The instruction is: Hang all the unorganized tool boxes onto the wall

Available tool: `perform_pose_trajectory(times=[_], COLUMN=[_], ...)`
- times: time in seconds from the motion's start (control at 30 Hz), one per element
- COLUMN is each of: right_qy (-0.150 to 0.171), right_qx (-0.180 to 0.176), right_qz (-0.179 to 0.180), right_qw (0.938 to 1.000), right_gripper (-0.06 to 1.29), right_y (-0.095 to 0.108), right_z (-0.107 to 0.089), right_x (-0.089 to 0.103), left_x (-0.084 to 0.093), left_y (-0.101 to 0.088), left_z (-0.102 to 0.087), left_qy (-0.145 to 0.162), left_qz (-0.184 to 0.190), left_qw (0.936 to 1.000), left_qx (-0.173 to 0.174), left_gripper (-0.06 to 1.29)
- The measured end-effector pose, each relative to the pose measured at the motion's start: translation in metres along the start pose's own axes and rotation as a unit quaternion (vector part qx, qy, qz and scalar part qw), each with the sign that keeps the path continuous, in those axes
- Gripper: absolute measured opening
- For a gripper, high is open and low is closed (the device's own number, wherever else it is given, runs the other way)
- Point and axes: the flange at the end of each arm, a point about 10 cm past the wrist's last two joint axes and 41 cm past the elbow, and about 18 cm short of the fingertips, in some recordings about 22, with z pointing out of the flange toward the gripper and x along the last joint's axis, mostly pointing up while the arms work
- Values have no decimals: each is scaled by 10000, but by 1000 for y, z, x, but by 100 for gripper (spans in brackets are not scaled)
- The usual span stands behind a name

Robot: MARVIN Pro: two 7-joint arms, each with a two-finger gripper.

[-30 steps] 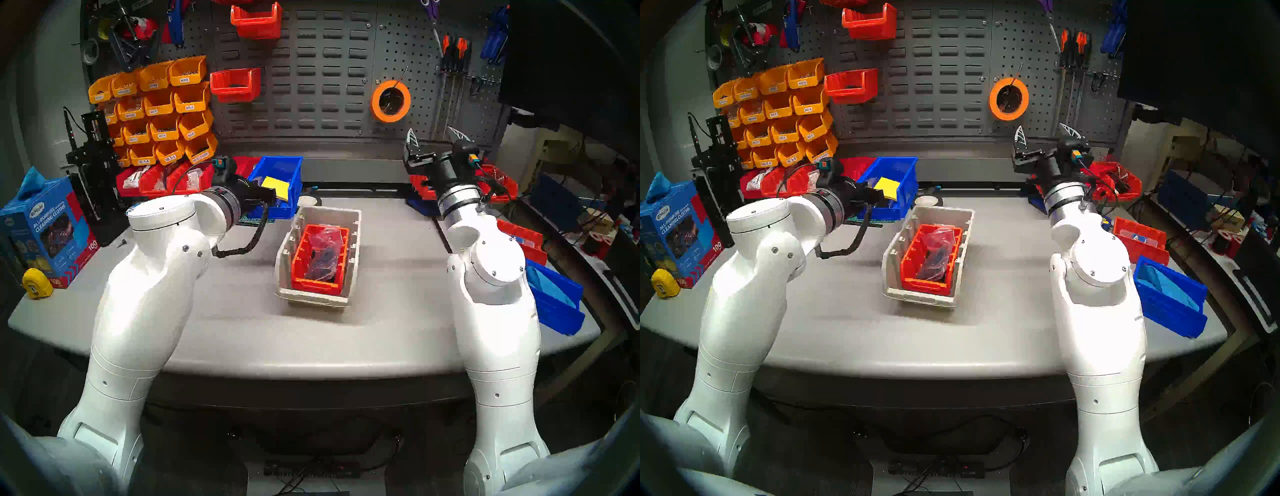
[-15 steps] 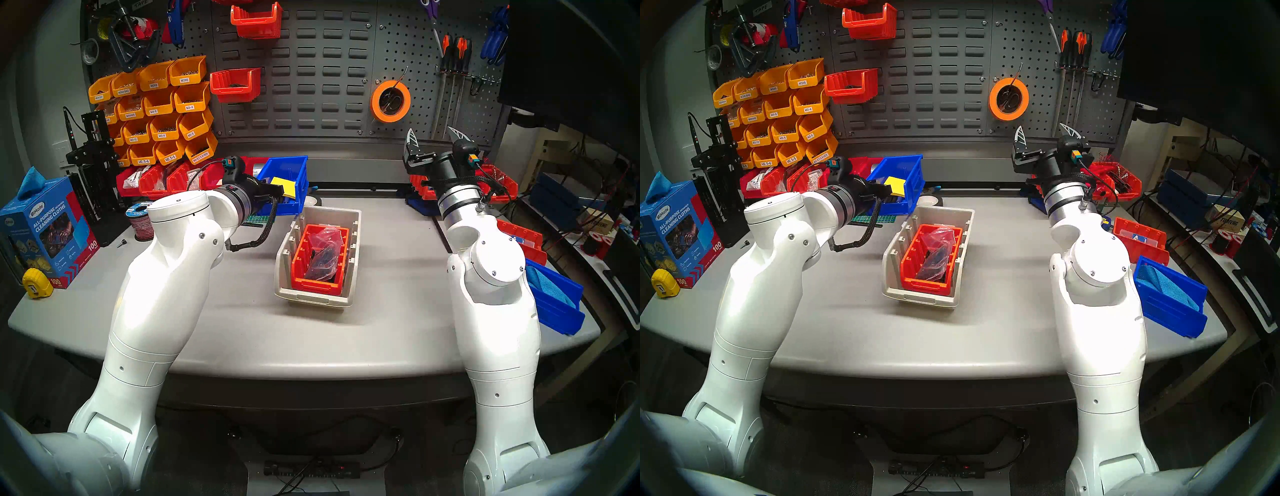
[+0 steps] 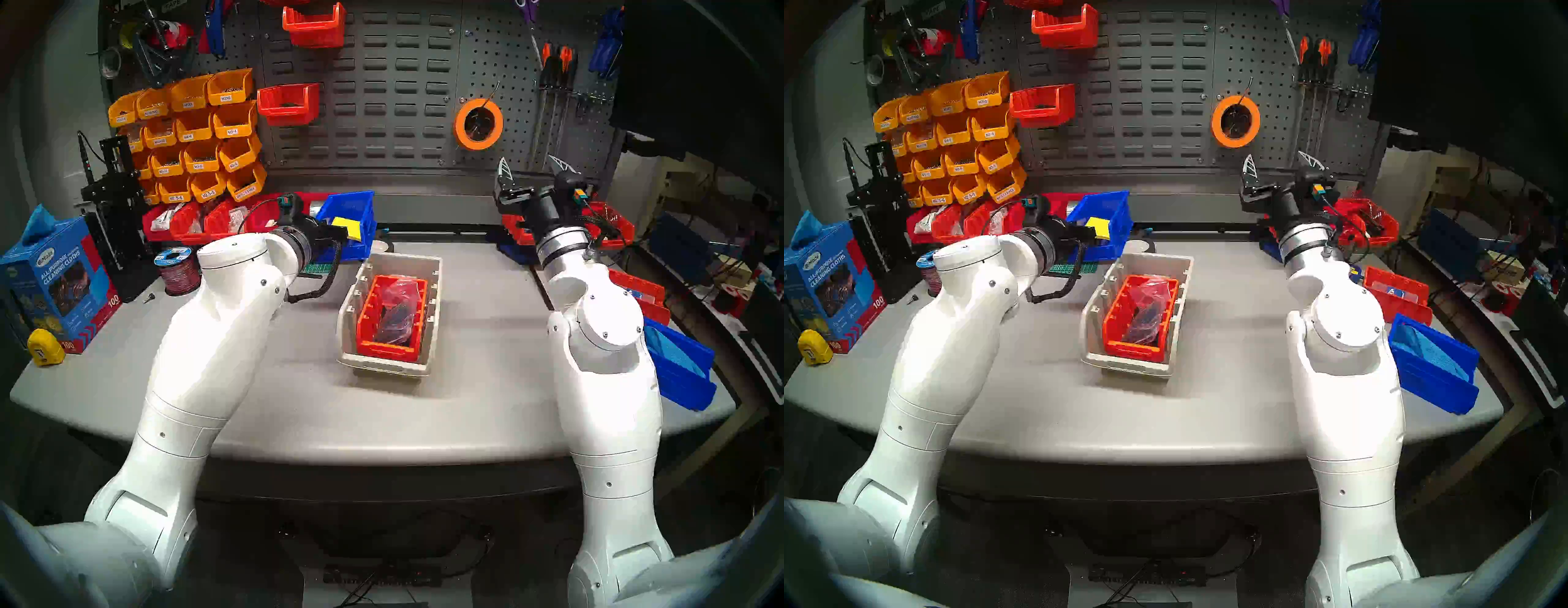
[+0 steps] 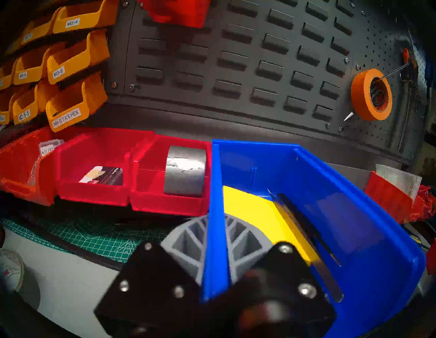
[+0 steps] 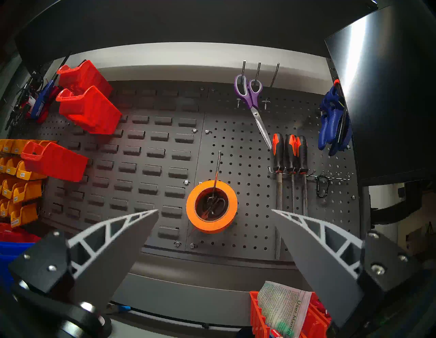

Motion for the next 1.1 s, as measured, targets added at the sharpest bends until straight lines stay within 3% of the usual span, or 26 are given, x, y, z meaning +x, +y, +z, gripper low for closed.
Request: perform_pose_trajectory(times=[0.37, 0.7, 1.1], right_qy=[1, 0, 0], right_qx=[0, 0, 0], right_qz=[0, 0, 0], right_qw=[10000, 10000, 10000], right_gripper=[125, 125, 125], right_y=[0, 0, 0], right_z=[0, 0, 0], right_x=[0, 0, 0], left_x=[-3, -2, -4], left_y=[10, -1, 1], left_z=[16, 34, 49], left_qy=[26, 47, 42], left_qz=[105, 226, 294], left_qw=[9999, 9997, 9996], left_qx=[-96, 31, -36], left_gripper=[13, 13, 13])
